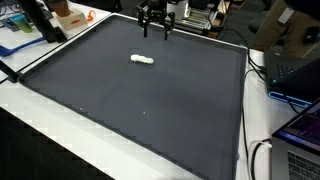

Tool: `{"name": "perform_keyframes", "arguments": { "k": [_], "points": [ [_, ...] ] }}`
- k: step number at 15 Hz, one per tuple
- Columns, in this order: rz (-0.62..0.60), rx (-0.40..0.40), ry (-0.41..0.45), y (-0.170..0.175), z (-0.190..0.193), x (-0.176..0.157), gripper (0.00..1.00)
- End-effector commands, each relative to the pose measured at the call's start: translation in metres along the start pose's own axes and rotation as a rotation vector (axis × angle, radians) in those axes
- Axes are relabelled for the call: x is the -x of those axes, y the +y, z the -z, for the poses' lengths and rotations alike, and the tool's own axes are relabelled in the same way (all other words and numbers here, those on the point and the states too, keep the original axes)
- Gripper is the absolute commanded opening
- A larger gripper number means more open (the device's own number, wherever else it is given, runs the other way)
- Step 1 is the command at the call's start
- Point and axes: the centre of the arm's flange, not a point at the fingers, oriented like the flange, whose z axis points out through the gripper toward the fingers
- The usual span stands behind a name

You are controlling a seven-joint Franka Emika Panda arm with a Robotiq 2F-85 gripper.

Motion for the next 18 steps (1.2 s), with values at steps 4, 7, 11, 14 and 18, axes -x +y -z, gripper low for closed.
{"name": "perform_keyframes", "arguments": {
  "k": [4,7,11,14,18],
  "points": [
    [-0.163,0.065,-0.004,-0.007,0.009,-0.009,1.0],
    [-0.302,0.137,0.02,-0.007,0.018,-0.009,1.0],
    [-0.468,0.223,0.05,-0.009,0.035,-0.005,1.0],
    [-0.485,0.258,0.036,-0.018,0.043,0.002,1.0],
    [-0.448,0.279,0.031,-0.029,0.051,0.011,1.0]
  ]
}}
